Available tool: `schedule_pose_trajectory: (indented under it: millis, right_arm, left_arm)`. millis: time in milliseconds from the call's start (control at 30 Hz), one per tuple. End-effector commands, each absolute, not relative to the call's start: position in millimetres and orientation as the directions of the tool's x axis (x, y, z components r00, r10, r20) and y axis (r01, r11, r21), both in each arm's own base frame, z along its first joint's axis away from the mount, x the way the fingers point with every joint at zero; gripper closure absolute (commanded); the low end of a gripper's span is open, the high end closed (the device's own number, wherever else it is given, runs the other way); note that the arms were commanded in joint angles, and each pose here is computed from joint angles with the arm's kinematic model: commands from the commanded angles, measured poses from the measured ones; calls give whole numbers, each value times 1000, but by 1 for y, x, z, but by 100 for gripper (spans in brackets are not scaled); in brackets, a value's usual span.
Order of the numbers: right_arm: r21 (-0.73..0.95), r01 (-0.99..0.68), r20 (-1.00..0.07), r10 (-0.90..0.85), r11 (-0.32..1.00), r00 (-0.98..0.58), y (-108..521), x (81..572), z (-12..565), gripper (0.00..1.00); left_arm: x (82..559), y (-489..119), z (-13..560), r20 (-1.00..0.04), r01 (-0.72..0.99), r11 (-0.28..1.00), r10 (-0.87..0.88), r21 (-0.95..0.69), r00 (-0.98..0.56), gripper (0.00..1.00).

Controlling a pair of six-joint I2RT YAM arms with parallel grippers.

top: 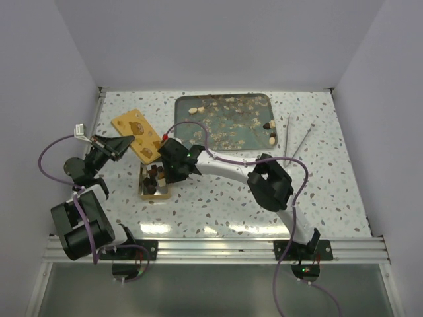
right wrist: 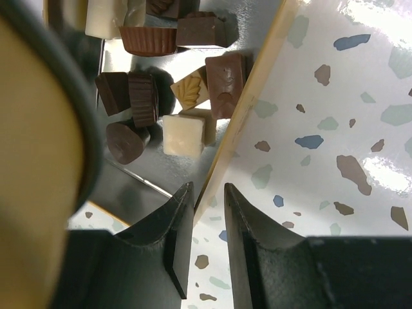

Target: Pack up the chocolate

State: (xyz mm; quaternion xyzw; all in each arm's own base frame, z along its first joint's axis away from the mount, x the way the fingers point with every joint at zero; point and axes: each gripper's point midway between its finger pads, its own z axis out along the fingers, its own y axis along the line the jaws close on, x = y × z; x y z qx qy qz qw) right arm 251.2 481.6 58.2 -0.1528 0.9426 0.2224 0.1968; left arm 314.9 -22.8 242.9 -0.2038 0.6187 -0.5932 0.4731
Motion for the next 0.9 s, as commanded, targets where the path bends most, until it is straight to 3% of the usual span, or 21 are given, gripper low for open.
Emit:
schedule_pose_trajectory:
  millis: [0, 200, 433, 867]
  right_arm:
    - [318, -375, -420, -226, 871, -879, 482, 239, 51, 71]
    - [306, -369, -406, -230, 878, -884, 485, 234, 41, 75]
    - [288, -340, -390, -214, 895, -896, 479, 232, 34, 86]
    - [223, -262, -380, -164, 939, -910, 435, 233, 31, 94]
  left_arm:
    - [310, -23, 258, -422, 387, 262, -802, -884, -422, 100]
    - [309, -24, 258, -417, 388, 257, -807, -885, -418, 100]
    - [308, -24, 260, -416, 392, 252, -807, -885, -419, 100]
    - [307, -25, 258, -411, 389, 248, -808, -887, -422, 100]
